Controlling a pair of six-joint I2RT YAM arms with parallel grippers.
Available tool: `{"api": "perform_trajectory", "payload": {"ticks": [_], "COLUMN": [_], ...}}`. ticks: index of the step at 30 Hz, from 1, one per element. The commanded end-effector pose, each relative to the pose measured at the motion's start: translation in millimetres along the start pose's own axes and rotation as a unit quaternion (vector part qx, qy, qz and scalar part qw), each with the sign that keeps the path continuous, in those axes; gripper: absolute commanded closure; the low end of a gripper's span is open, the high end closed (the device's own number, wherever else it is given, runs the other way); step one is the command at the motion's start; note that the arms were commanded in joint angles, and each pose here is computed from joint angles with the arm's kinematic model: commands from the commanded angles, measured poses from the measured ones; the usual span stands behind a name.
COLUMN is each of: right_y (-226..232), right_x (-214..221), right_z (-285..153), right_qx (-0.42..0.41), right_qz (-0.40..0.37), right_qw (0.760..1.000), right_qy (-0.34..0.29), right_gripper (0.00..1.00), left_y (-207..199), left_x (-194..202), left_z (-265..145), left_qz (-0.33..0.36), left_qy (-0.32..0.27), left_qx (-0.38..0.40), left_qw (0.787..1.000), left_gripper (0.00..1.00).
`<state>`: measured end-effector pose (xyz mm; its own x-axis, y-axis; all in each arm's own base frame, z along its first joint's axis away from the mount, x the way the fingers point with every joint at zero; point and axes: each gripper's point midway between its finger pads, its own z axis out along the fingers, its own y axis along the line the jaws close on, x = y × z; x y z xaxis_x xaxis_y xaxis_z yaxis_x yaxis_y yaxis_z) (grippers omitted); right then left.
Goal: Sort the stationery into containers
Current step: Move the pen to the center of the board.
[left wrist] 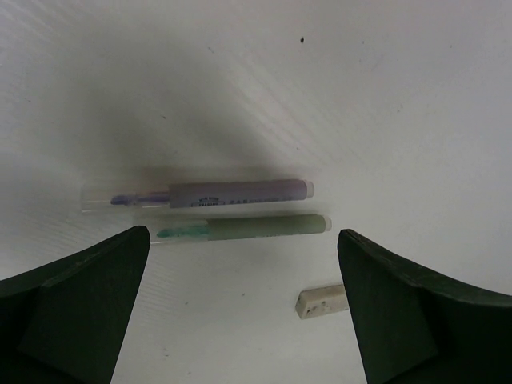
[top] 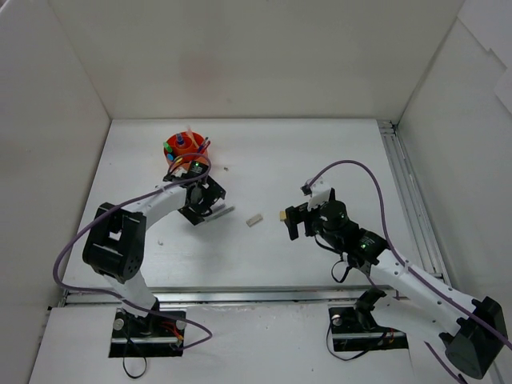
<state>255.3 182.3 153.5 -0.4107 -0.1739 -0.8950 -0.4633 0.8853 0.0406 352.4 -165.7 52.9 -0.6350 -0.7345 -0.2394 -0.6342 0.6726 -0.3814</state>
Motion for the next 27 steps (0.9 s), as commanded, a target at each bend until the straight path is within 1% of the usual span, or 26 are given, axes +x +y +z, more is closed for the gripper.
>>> {"api": "perform_trajectory", "payload": {"ticks": [1, 8, 15, 19, 24, 27], "right_y": [-5.6, -5.8, -6.4, -5.7, -5.8, -8.9], "right_x": [-29.4, -28.0, -30.7, -30.2, -29.5, -28.7], "right_z": [-6.1, -3.1, -3.5, -3.5, -4.8, -5.5], "right_qx": [0.018, 0.022, 0.023, 0.021, 0.022, 0.028], "right_qz": [-0.003, -0.004, -0.004, -0.005, -0.004, -0.004], "right_qw": [0.999, 0.999, 0.999, 0.999, 0.999, 0.999], "right_qy": [-0.045, -0.04, -0.043, -0.042, -0.041, -0.042], "right_gripper": [0.02, 0.02, 0.02, 0.02, 0.02, 0.02], "left_y": [-4.8, 8.6, -1.7, -12.4, -27.6, -36.4], "left_x": [-18.9, -22.9, -25.5, -25.8, -37.3, -39.6], "left_z": [-10.7, -1.6, 8.6, 14.3, 18.0, 19.3], "left_qz": [-0.042, -0.056, -0.061, -0.059, -0.059, -0.044], "left_qy": [-0.03, -0.054, -0.052, -0.056, -0.075, -0.083], "left_qx": [-0.013, -0.062, -0.061, -0.048, -0.035, -0.032], "left_qw": [0.999, 0.995, 0.995, 0.996, 0.995, 0.995], "left_gripper": [0.0, 0.02, 0.02, 0.06, 0.1, 0.15]}}
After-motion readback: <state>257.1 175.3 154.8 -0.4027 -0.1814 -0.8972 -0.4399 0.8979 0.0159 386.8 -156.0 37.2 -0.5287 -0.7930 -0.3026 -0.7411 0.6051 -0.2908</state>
